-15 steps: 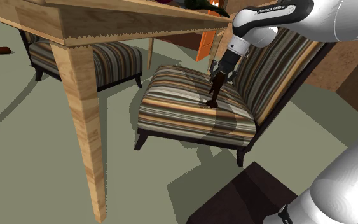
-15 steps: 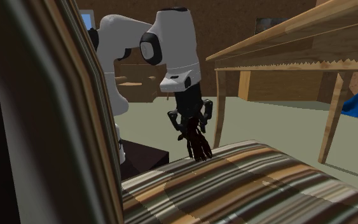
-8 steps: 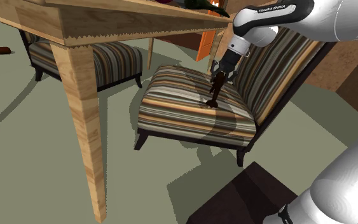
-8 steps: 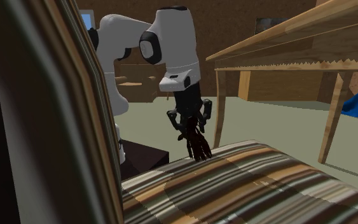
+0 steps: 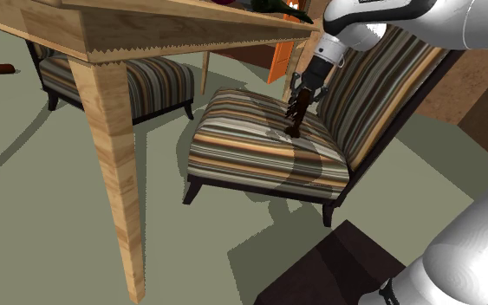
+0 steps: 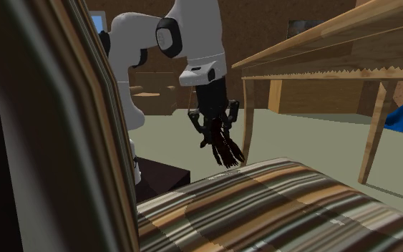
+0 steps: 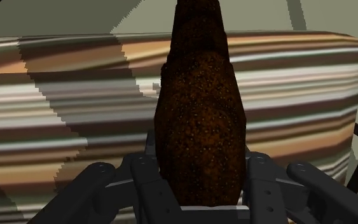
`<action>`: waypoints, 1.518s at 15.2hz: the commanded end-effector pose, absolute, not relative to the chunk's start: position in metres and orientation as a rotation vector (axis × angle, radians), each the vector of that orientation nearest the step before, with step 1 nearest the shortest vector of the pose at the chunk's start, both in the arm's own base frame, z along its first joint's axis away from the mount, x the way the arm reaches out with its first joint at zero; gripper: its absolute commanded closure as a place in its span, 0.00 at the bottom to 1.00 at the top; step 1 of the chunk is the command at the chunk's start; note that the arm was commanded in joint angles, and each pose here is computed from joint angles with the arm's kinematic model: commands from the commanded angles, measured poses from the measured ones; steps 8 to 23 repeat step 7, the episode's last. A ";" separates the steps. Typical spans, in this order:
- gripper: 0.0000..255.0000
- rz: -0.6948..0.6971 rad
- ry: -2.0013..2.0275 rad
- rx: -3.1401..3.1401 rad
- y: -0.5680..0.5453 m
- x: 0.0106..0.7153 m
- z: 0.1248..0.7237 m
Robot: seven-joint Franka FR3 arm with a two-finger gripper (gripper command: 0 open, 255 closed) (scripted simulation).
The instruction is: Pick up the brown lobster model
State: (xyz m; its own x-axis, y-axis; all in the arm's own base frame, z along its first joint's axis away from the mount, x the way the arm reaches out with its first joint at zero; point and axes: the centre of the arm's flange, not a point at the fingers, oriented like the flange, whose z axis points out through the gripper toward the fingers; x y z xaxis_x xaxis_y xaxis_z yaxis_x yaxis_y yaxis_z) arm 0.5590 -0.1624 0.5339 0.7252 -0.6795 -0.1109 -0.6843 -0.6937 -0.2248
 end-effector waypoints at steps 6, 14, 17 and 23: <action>1.00 0.027 1.079 -2.680 -0.163 0.559 0.567; 1.00 0.027 1.079 -2.680 -0.163 0.559 0.567; 1.00 0.027 1.079 -2.680 -0.163 0.559 0.567; 1.00 0.027 1.079 -2.680 -0.163 0.559 0.567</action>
